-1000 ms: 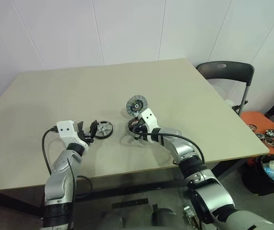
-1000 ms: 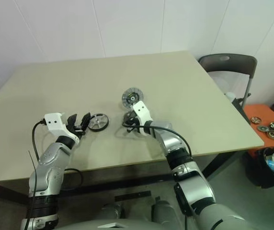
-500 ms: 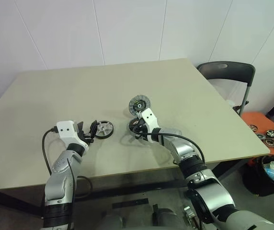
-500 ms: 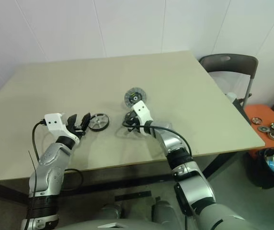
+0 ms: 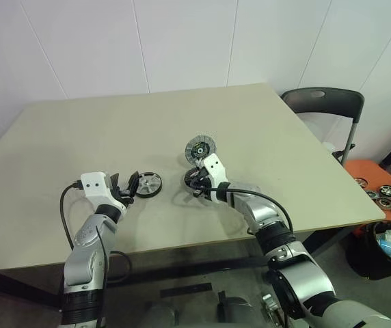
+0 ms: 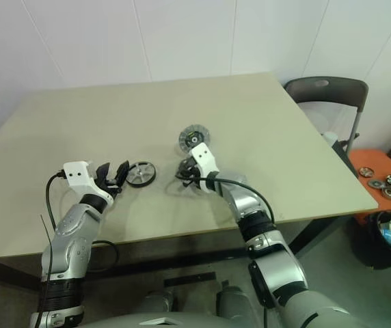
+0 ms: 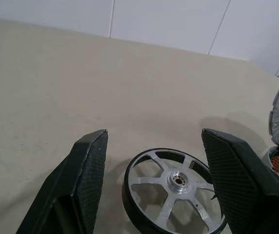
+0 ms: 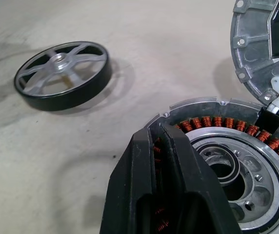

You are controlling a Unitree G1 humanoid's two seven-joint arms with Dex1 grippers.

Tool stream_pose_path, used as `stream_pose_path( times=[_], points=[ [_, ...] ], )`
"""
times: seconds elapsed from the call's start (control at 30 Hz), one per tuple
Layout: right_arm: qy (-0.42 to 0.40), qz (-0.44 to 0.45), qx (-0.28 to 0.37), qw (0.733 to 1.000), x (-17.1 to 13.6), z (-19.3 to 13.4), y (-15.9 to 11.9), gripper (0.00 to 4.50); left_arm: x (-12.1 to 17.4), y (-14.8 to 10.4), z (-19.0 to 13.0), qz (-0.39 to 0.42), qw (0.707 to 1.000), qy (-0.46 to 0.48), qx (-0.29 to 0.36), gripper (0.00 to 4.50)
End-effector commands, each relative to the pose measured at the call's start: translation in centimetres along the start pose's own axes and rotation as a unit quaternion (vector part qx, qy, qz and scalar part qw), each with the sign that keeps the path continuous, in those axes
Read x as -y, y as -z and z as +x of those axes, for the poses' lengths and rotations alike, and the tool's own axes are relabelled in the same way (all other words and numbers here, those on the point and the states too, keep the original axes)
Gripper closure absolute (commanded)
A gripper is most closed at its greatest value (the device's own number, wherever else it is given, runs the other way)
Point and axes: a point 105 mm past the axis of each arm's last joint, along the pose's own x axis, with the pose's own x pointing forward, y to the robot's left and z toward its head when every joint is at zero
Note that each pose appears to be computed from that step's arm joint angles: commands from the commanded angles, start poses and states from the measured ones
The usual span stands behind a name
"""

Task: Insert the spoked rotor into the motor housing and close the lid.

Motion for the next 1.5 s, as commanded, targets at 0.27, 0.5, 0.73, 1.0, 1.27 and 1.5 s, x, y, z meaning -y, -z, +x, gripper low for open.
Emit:
stream_pose_path(
  times=[0.27,0.5,0.73,1.0,1.27,1.5],
  points=[
    [-0.057,-0.004,0.074,0.996,-1.9,-0.2,-3.9,3.72,0.4,-1.7,0.2,0.009,0.999,0.008,0.029,1.25],
    [-0.101,-0.043,0.087,0.99,-3.8,-0.5,-4.3,3.72,0.5,-1.7,0.3,0.009,0.999,0.008,0.031,1.25],
    [-0.084,-0.093,0.071,0.99,-3.2,-0.4,-3.4,3.72,0.5,-1.8,0.2,0.009,0.999,0.007,0.031,1.25],
    [-0.053,-0.104,0.047,0.992,-2.0,-0.1,-2.2,3.72,0.5,-1.7,0.2,0.009,0.999,0.006,0.031,1.25],
    [-0.072,-0.107,0.032,0.991,-2.6,-0.1,-1.3,3.71,0.4,-1.8,0.2,0.011,0.999,0.006,0.031,1.25],
    [-0.036,-0.11,0.023,0.993,-1.6,0.2,-1.2,3.71,0.4,-1.8,0.3,0.01,0.999,0.006,0.031,1.25]
  ],
)
